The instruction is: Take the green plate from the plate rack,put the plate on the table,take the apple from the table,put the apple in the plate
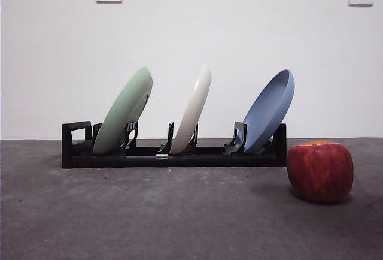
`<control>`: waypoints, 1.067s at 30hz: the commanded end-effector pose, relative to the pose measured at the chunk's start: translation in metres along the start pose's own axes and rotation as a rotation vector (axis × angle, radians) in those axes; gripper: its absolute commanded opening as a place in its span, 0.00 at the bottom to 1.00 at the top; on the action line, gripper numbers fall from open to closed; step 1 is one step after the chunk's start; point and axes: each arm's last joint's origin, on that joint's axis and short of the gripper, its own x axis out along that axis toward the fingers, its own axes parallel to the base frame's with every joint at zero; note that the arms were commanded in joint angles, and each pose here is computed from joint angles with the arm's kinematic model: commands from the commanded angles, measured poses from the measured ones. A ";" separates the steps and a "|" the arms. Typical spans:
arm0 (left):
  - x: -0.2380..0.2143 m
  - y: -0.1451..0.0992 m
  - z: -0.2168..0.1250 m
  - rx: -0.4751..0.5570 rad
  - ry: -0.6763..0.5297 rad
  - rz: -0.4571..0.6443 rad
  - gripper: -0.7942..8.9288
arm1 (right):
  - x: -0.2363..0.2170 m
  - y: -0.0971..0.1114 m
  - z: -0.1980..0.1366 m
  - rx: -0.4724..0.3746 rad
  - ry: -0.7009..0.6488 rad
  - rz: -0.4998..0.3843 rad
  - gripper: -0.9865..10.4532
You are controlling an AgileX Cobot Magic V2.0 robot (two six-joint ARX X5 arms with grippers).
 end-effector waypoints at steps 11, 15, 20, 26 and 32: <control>-0.003 -0.005 0.018 -0.088 -0.102 -0.080 0.08 | -0.001 0.001 0.006 0.539 -0.032 0.064 0.08; -0.013 -0.012 0.043 -0.084 -0.097 -0.165 0.08 | -0.011 0.000 0.036 0.516 -0.085 0.158 0.08; -0.021 -0.021 0.084 -0.084 -0.065 -0.188 0.08 | -0.022 -0.002 0.087 0.391 -0.145 0.253 0.08; -0.020 -0.036 0.141 -0.074 -0.007 -0.353 0.08 | -0.024 -0.005 0.156 0.329 -0.132 0.442 0.08; -0.008 -0.052 0.197 -0.082 0.106 -0.565 0.08 | -0.012 -0.008 0.221 0.305 -0.056 0.631 0.08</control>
